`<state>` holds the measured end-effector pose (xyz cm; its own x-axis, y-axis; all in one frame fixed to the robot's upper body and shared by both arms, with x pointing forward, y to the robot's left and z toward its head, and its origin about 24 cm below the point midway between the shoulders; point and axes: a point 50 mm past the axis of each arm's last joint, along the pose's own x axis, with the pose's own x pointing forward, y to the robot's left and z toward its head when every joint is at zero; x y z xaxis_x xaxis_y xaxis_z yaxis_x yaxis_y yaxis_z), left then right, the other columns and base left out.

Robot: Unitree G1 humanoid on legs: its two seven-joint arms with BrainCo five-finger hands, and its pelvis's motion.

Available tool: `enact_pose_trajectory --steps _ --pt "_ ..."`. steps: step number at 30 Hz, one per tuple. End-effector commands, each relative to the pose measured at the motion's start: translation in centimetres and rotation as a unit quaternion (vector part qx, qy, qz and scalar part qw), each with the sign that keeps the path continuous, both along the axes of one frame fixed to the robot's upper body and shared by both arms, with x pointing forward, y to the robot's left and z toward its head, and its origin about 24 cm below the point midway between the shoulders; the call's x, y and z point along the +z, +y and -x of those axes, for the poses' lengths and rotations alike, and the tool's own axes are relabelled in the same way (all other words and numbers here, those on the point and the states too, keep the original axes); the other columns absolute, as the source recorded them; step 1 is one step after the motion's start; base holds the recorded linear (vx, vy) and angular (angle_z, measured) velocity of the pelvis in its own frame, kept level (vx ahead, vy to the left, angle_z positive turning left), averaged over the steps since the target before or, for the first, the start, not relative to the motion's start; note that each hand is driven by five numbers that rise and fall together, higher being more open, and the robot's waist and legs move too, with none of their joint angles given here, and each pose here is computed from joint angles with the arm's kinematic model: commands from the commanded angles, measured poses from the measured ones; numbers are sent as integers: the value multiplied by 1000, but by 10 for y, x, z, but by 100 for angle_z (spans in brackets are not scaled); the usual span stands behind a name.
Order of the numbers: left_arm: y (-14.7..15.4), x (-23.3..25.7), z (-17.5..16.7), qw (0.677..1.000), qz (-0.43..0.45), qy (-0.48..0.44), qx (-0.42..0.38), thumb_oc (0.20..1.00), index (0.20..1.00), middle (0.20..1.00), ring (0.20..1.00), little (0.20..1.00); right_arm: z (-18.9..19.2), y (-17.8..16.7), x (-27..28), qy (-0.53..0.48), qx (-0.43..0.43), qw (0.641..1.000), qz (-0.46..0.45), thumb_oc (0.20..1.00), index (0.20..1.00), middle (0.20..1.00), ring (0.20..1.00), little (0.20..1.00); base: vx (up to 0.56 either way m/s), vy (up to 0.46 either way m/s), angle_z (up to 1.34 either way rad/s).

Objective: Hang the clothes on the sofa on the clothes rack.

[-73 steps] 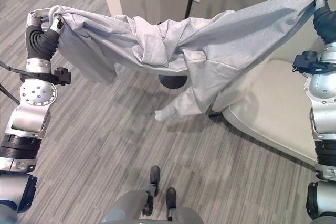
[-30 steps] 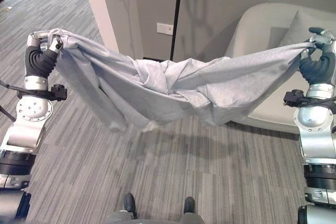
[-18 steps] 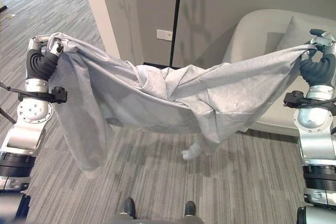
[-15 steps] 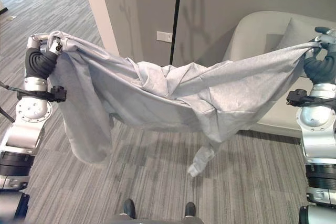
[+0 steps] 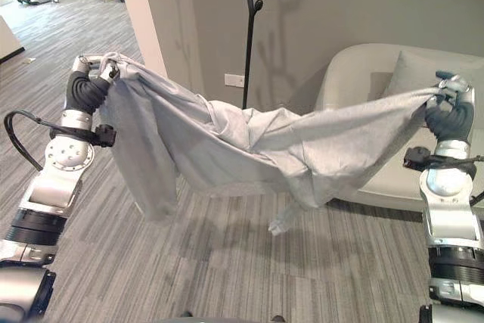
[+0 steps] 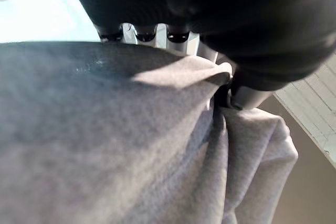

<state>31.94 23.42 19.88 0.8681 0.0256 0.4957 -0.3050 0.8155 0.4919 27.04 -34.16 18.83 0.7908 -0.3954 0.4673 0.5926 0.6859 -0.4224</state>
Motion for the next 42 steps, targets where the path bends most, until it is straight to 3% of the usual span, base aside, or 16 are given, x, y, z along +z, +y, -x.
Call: enact_pose_trajectory --steps 1,12,21,35,42 --pt "1 18 -1 999 3 -40 -3 200 200 200 200 200 3 3 36 -66 3 997 42 200 200 200 200 200 35 -47 -3" --pt "-1 34 0 998 -1 -60 -13 200 200 200 200 200 6 11 64 -112 18 991 67 200 200 200 200 200 29 -160 -3" --pt "-4 39 -3 998 -15 -67 -12 200 200 200 200 200 0 21 78 -123 24 986 108 200 200 200 200 200 369 62 -33" --pt "23 42 12 996 -31 -72 37 200 200 200 200 200 -6 43 88 -144 56 980 123 200 200 200 200 200 282 84 -16" --pt "24 41 16 996 -28 -82 35 200 200 200 200 200 2 31 89 -146 34 981 124 200 200 200 200 200 193 -87 29"
